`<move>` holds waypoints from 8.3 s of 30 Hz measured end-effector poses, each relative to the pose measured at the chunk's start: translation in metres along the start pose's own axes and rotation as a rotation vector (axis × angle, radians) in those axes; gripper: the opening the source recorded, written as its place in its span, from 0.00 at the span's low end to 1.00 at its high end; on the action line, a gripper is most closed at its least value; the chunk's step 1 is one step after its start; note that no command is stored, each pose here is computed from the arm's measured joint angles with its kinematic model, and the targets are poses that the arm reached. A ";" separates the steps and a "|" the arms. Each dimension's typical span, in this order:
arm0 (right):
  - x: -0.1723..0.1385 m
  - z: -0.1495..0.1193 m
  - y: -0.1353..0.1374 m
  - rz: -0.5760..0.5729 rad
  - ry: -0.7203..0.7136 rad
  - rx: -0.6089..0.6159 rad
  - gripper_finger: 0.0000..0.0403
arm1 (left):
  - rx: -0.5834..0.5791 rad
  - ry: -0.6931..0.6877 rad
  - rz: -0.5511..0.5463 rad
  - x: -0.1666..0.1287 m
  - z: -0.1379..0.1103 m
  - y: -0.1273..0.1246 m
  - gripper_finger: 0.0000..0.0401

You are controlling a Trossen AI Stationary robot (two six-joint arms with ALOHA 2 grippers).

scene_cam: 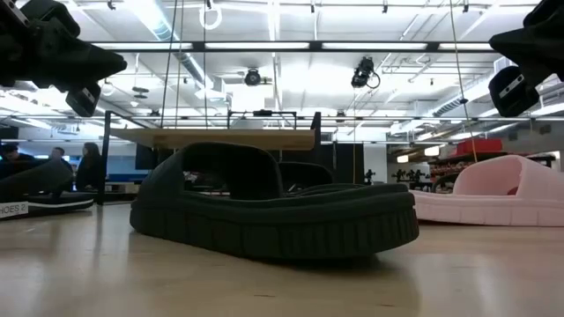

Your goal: Pick and place slides into the shelf

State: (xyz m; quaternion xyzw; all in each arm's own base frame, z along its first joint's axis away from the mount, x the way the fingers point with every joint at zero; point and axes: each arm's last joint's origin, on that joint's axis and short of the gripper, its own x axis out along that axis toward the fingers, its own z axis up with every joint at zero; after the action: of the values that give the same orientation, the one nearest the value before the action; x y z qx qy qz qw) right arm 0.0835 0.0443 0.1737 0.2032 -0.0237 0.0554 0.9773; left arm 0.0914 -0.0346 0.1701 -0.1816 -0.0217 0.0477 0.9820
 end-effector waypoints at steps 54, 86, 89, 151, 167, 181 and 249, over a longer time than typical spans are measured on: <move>0.000 0.000 0.000 0.000 0.000 0.000 0.03 | 0.356 -0.085 0.029 -0.009 0.057 -0.012 0.07; 0.003 0.063 0.021 -0.091 -0.266 0.052 0.03 | 0.305 0.096 0.062 0.039 0.029 -0.038 0.31; 0.016 0.081 0.037 -0.087 -0.229 -0.056 0.03 | 0.294 0.111 0.068 0.044 0.024 -0.040 0.30; 0.253 0.008 0.047 -0.516 0.497 -0.343 0.03 | 0.098 0.150 0.095 0.055 0.009 -0.044 0.20; 0.255 0.020 -0.016 -0.419 0.759 -0.369 0.04 | 0.129 0.188 0.109 0.054 0.005 -0.042 0.19; 0.262 -0.004 -0.037 -0.379 0.891 -0.584 0.39 | 0.083 0.191 0.121 0.054 0.005 -0.041 0.16; 0.261 0.177 -0.160 -1.092 0.415 -0.740 0.02 | 0.017 0.142 0.224 0.062 0.011 -0.027 0.14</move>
State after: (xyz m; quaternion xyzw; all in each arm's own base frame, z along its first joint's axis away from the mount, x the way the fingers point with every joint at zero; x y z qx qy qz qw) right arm 0.3575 -0.1464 0.2902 -0.1756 0.2522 -0.4186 0.8546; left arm 0.1547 -0.0492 0.1914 -0.1776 0.0687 0.1443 0.9710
